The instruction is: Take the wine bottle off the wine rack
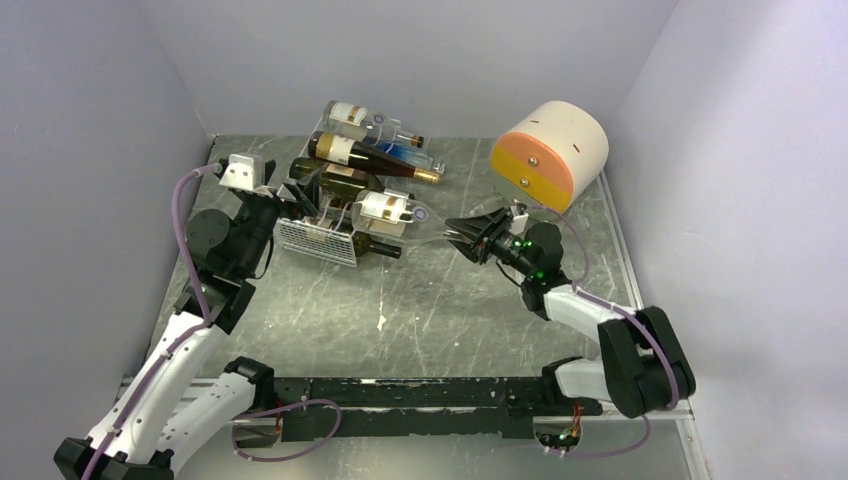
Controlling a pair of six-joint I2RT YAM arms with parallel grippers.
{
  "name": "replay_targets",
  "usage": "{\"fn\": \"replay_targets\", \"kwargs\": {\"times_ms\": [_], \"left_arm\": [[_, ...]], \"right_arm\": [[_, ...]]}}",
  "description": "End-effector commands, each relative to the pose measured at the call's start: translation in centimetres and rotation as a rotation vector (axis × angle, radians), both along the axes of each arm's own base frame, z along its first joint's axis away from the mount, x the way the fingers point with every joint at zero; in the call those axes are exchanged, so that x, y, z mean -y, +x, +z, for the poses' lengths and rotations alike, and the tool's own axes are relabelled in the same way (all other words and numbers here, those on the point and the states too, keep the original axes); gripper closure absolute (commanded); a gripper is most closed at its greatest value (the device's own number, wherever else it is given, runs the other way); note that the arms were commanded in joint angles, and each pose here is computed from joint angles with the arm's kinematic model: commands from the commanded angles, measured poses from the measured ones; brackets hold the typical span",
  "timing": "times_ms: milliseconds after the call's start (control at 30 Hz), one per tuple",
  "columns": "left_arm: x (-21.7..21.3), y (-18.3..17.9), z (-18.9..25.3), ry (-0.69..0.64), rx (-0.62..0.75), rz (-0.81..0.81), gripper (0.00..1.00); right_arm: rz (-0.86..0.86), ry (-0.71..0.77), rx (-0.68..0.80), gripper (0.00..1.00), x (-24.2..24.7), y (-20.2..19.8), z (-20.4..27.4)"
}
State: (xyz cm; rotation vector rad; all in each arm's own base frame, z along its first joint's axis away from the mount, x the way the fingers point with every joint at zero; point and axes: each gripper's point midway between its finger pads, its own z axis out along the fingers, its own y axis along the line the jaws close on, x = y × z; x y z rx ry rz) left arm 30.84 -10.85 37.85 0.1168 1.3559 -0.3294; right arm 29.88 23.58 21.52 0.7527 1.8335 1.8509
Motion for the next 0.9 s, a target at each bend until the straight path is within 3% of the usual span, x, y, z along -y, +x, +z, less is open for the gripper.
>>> {"fn": "replay_targets", "kwargs": {"times_ms": [0, 500, 867], "left_arm": [[0.5, -0.2, 0.6, 0.004, 0.028, -0.023, 0.06], [1.0, -0.1, 0.5, 0.011, 0.017, -0.037, 0.06], [1.1, -0.1, 0.5, 0.012, 0.017, -0.041, 0.06]], "right_arm": [[0.02, 0.079, 0.166, 1.0, 1.9, -2.0, 6.2], [-0.105, -0.242, 0.007, 1.0, 10.7, -2.3, 1.3], [-0.123, -0.611, -0.011, 1.0, 15.2, 0.3, 0.5]]}}
